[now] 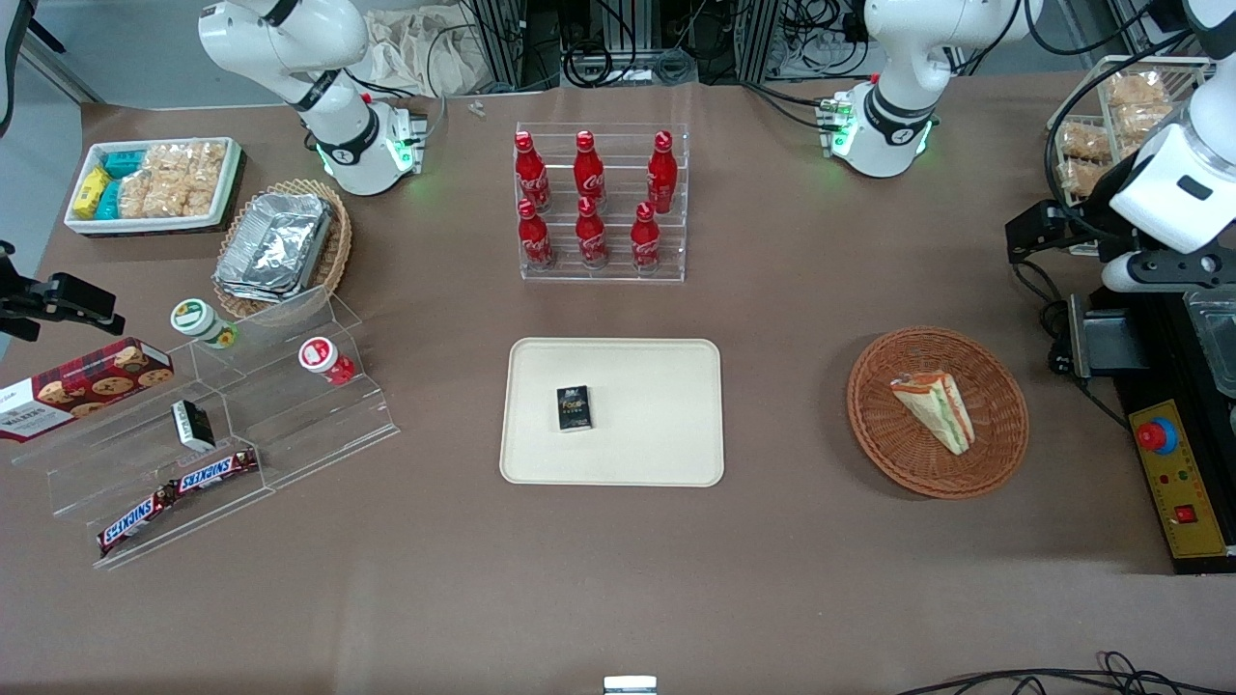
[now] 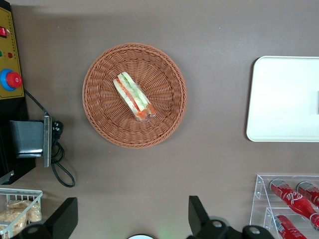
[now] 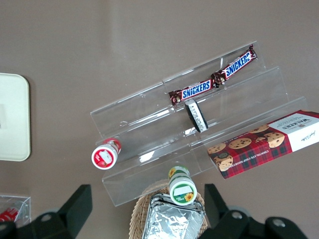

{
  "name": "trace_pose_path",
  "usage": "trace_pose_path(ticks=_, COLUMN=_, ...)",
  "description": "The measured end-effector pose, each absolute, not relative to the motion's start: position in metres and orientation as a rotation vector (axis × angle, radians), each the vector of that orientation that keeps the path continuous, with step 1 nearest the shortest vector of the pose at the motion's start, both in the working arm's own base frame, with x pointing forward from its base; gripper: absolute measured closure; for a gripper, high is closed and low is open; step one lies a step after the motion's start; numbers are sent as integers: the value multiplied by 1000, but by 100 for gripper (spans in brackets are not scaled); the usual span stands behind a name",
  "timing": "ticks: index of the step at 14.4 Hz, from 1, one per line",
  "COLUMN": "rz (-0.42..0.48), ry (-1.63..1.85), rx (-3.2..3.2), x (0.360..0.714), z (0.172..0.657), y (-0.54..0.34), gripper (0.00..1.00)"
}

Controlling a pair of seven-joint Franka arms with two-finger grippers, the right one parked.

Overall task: Place sandwich from basket to tray
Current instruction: 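Move the left gripper over the wrapped sandwich in the wicker basket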

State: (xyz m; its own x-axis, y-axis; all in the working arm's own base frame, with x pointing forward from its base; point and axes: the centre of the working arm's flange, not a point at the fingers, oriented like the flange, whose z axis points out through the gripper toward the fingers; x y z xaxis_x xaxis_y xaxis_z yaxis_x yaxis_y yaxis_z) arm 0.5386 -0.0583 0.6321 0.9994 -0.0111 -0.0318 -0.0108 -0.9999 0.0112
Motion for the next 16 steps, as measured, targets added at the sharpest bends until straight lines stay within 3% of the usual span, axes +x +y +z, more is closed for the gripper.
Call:
trace_pose_path(ticks=7, rz=-44, ry=12, rx=3130, x=545, z=632, y=-57, gripper=0)
trace_pose_path(ticks=10, rz=-60, ry=211, rx=3126, x=553, z=622, y=-56, gripper=0)
trace_pose_path(ticks=16, rz=-49, ry=519, rx=3093, x=576, z=559, y=-53, gripper=0)
